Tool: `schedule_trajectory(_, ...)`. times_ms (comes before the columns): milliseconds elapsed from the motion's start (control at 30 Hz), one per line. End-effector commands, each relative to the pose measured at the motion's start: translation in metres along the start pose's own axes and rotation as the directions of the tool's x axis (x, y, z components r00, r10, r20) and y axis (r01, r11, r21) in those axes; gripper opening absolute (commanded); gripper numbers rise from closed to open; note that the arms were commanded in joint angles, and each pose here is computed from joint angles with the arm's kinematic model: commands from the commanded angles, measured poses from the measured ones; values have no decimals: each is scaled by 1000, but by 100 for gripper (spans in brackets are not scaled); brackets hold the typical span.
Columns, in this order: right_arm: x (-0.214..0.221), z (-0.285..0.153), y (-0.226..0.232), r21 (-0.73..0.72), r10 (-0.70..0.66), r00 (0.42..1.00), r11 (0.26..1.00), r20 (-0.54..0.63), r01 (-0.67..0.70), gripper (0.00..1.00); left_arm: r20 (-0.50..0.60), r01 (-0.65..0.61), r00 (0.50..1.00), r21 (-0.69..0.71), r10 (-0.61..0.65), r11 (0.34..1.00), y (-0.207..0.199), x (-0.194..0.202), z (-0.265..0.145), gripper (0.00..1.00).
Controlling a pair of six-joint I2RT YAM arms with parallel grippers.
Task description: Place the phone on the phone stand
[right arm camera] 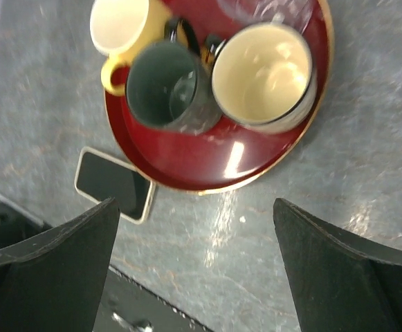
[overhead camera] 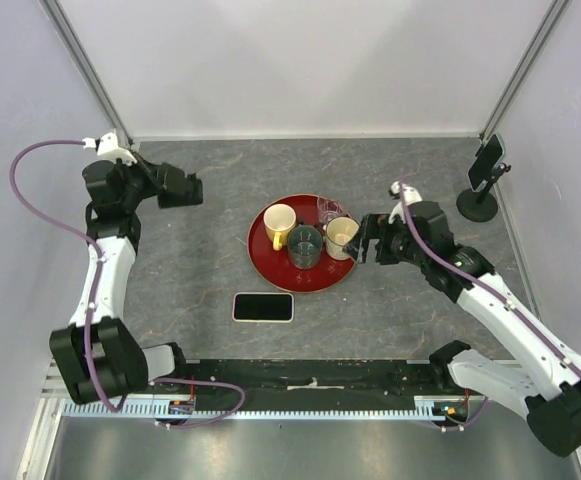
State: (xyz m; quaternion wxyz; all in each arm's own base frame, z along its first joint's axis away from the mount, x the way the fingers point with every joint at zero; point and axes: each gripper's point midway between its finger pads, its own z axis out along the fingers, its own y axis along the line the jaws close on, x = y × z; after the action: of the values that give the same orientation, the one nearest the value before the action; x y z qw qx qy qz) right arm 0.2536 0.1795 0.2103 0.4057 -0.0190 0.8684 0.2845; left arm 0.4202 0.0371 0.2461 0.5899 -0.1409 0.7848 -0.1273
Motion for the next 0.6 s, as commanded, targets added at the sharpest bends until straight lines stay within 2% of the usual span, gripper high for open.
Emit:
schedule_trajectory(0, 9, 0, 27, -82, -140, 989, 987, -55, 135, 98, 252, -167, 967, 481, 47, 861, -110, -63, -48, 2)
schedule_trajectory(33, 10, -3, 43, -127, -179, 983, 977, -49, 172, 98, 235, -168, 971, 566, 37, 807, -127, -58, -60, 2)
schedule_trajectory(100, 6, -5, 60, -172, -240, 971, 957, -15, 234, 98, 324, -256, 945, 653, 43, 712, -153, -71, -84, 2)
schedule_trajectory(200, 3, -16, 96, -276, -336, 941, 901, 40, 334, 96, 335, -316, 940, 796, 58, 516, -192, -56, -121, 2)
schedule_trajectory(233, 6, -21, 108, -313, -364, 930, 878, 49, 361, 94, 347, -347, 934, 833, 82, 431, -205, -51, -136, 2)
schedule_trajectory(267, -2, -27, 119, -338, -381, 921, 859, 79, 385, 90, 336, -348, 937, 865, 99, 361, -221, -41, -146, 2)
schedule_trajectory(300, -4, -31, 124, -353, -411, 907, 838, 94, 417, 81, 332, -358, 933, 888, 137, 288, -229, -30, -156, 2)
schedule_trajectory(367, -15, -38, 135, -368, -426, 897, 820, 119, 439, 72, 323, -348, 935, 917, 148, 195, -249, -19, -175, 2)
schedule_trajectory(433, -22, -48, 148, -410, -458, 878, 780, 141, 473, 69, 339, -359, 926, 927, 166, 111, -261, -11, -193, 2)
schedule_trajectory(500, -23, -49, 158, -445, -480, 867, 753, 134, 485, 68, 354, -364, 919, 931, 175, 23, -274, 0, -213, 2)
schedule_trajectory(533, -33, -56, 167, -450, -481, 862, 741, 163, 498, 69, 358, -363, 917, 932, 174, -1, -279, 3, -219, 2)
schedule_trajectory(567, -34, -53, 168, -446, -486, 862, 745, 145, 496, 72, 347, -346, 922, 938, 175, -37, -286, 9, -228, 2)
